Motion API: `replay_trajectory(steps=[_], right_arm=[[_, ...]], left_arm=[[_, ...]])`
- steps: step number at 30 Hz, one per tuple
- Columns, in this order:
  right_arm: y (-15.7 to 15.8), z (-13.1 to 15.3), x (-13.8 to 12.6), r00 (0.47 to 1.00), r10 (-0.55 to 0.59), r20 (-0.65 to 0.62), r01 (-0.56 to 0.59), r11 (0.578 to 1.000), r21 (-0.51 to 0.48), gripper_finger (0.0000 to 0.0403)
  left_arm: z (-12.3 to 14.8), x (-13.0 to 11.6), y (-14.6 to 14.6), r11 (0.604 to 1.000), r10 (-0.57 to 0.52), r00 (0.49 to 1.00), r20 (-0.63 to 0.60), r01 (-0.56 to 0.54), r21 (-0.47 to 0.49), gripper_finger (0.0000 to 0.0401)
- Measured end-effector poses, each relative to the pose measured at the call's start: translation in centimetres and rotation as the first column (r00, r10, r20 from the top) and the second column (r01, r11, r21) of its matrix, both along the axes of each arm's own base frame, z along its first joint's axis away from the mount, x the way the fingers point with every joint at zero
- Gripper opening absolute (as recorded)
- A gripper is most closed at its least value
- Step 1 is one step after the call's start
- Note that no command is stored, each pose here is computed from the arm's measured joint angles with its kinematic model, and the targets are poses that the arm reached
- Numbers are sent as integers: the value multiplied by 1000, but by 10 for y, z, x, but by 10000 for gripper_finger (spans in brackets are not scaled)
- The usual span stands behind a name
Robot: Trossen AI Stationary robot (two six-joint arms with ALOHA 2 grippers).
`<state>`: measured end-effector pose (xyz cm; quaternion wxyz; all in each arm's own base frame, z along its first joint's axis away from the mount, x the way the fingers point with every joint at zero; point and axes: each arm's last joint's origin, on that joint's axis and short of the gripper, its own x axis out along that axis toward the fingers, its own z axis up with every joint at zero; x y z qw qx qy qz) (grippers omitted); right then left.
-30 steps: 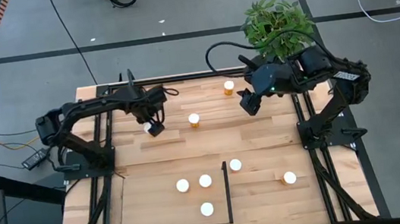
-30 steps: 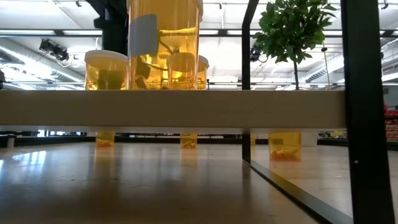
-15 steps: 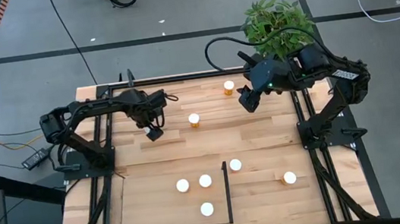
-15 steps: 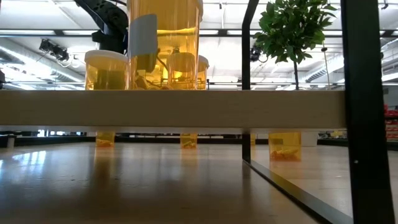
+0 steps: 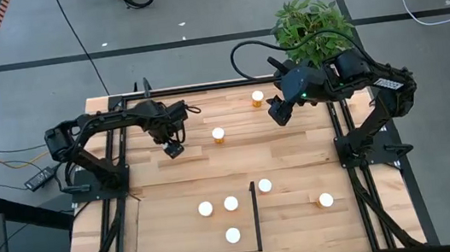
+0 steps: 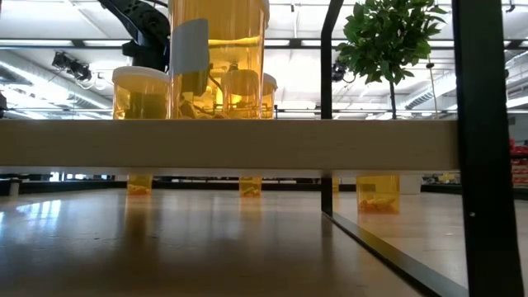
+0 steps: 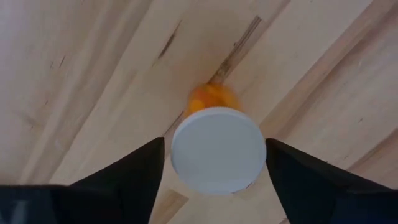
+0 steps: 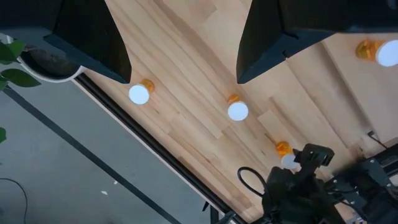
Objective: Pick and place medicine bottles onto shelf by color
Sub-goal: Align the orange pill bottle with the other orange pill bottle on the shelf
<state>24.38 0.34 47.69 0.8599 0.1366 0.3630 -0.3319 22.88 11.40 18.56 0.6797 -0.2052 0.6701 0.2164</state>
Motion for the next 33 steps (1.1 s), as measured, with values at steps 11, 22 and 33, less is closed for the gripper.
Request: replay_trajectory(steps=[11, 22, 33], right_arm=[[0, 0, 0, 1000, 3, -2, -3, 1000, -2, 299], [0, 0, 0, 1000, 6, -4, -6, 1000, -3, 299], [0, 0, 0, 1000, 22, -15, -22, 1000, -15, 299]], left_arm=[[0, 0, 0, 999, 33, 999, 0, -33, -4, 212], [1, -1, -14, 998, 14, 999, -49, -16, -53, 233], [32, 23, -43, 999, -35, 999, -12, 35, -35, 229]])
